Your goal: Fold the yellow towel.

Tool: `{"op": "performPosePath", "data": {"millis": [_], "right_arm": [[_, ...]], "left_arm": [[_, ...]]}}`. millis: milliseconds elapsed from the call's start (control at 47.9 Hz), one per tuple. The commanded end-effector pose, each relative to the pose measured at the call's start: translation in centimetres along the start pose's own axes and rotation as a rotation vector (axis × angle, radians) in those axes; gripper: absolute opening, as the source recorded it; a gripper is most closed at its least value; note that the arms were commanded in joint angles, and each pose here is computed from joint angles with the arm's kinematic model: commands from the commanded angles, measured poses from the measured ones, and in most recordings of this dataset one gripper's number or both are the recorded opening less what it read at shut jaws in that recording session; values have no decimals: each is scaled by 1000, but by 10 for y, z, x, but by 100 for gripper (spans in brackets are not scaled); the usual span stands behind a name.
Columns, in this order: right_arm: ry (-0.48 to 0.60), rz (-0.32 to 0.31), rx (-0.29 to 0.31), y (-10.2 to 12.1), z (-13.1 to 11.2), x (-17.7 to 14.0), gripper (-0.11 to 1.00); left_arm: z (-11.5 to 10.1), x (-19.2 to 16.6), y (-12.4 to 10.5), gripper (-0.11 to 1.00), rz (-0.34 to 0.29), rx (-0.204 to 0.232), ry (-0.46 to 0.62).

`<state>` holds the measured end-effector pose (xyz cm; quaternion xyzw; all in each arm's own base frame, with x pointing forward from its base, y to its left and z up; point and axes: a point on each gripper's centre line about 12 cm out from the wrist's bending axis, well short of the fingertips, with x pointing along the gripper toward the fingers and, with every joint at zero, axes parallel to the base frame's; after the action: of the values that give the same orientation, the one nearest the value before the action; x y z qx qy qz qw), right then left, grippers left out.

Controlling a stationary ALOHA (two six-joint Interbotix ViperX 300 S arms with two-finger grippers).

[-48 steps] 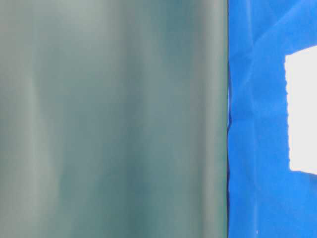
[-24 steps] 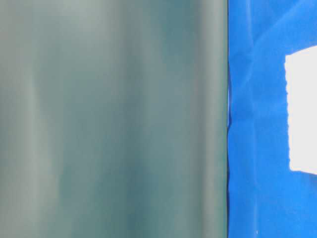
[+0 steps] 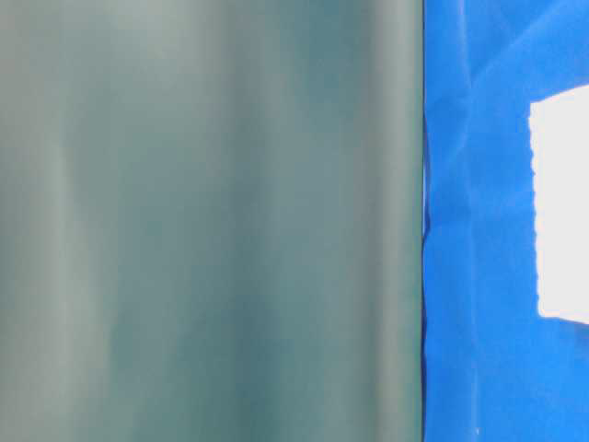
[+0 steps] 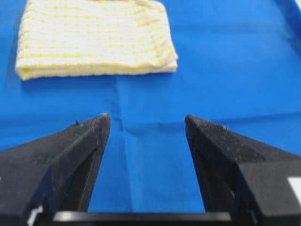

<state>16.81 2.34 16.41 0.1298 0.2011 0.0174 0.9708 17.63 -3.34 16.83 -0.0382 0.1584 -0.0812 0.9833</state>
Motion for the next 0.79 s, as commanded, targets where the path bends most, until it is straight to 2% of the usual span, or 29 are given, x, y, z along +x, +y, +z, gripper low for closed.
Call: {"op": "performPosePath", "data": {"millis": [0, 772], "right_arm": [[-12, 3, -2, 2, 5, 1, 68], [-21, -6, -13, 0, 6, 1, 68]], "left_arm": [[5, 0, 0, 59, 1, 2, -19], [7, -1, 3, 59, 19, 5, -19]]}}
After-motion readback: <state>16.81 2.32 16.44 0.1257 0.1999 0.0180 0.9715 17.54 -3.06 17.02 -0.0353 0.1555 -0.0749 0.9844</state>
